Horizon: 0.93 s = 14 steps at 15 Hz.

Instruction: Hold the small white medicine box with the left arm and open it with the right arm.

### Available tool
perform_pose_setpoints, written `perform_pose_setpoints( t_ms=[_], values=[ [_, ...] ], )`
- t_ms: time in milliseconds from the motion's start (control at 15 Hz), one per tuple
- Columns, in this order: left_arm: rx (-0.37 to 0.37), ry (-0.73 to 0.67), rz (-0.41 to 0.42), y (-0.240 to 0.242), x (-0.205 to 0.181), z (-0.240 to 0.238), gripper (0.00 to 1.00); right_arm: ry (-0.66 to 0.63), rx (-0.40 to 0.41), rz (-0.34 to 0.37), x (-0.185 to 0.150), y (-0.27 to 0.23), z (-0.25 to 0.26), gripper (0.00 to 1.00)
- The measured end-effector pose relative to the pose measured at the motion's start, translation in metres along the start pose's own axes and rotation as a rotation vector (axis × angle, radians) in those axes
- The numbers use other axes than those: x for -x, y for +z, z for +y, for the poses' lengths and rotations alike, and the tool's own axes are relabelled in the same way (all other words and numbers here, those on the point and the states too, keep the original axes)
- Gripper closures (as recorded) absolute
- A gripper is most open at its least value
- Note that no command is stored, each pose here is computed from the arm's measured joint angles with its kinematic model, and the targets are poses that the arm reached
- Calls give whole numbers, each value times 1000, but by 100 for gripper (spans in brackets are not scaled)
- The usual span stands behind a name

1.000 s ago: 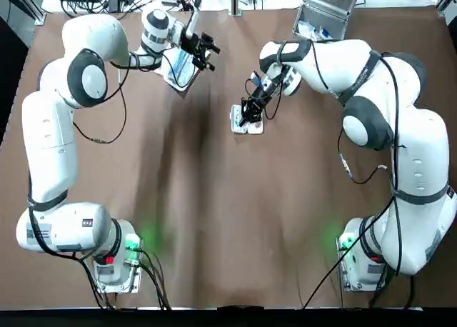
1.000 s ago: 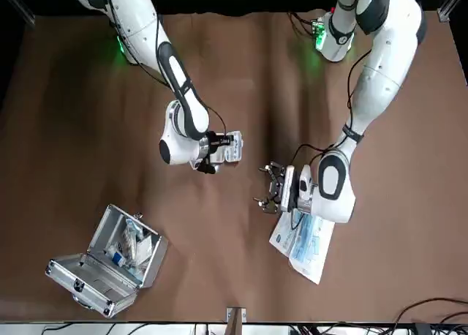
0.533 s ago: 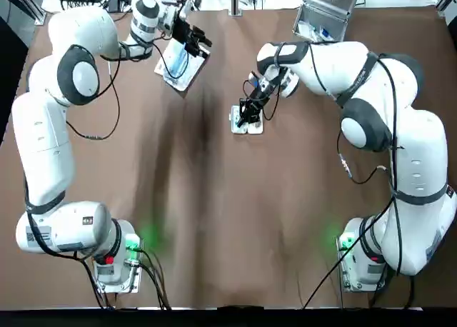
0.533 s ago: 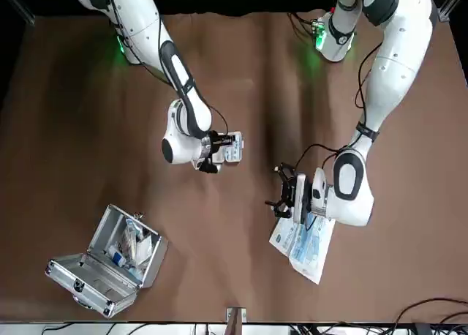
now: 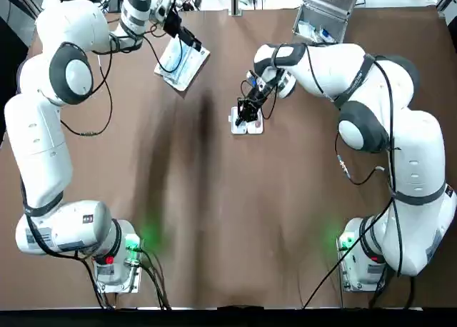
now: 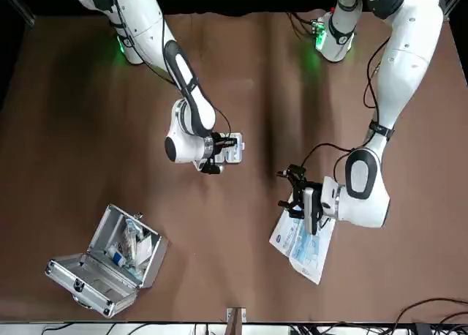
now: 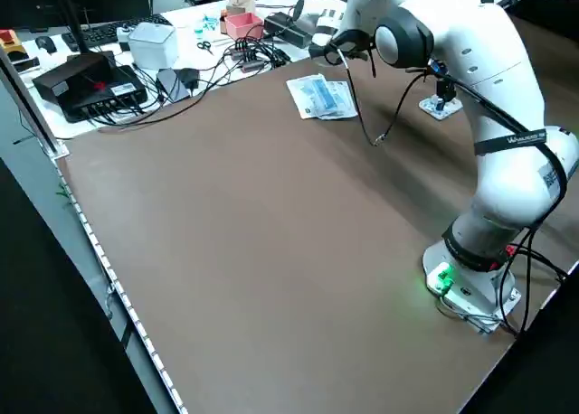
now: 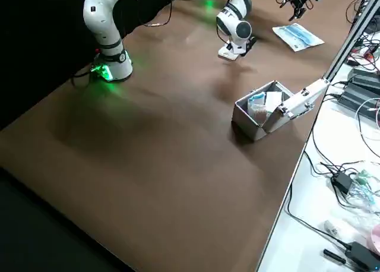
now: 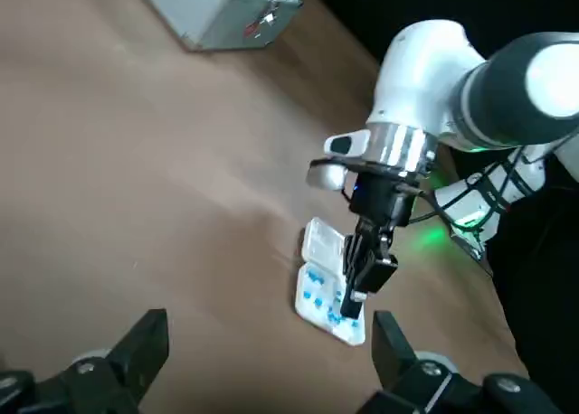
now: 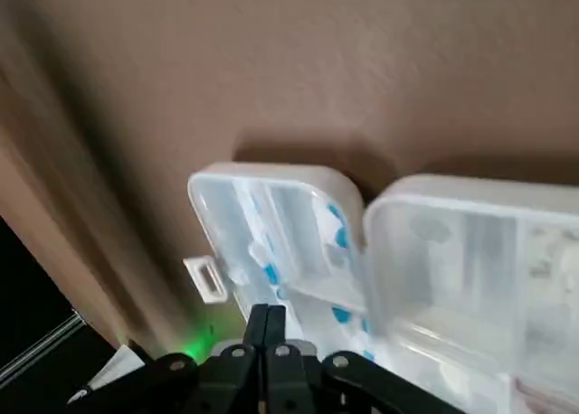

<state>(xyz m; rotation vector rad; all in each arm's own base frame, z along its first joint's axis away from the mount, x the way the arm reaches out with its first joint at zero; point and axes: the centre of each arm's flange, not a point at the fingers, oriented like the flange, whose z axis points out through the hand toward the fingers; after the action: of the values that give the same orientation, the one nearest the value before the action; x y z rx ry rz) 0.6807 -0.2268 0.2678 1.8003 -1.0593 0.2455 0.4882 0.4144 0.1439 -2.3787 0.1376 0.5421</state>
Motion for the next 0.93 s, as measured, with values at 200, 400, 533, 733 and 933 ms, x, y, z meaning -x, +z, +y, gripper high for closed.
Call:
perform_pose_setpoints(
  t_ms=[200,400,533,733,933],
  values=[
    [-54,-126,-37,-22,-1,3,0,-22,-18,26,-6,-14,-14,99],
    [-140,-291,-73,-53,-8,12,0,-60,-52,100,-15,-64,-40,99],
    [-203,-372,-104,-68,-11,18,0,-82,-69,141,-15,-101,-52,99],
    [-316,-524,-132,-97,-13,26,0,-102,-53,98,-16,-158,-47,99],
    [-404,-641,-139,-115,-17,35,0,-99,5,7,-13,-228,-20,99]
  ],
)
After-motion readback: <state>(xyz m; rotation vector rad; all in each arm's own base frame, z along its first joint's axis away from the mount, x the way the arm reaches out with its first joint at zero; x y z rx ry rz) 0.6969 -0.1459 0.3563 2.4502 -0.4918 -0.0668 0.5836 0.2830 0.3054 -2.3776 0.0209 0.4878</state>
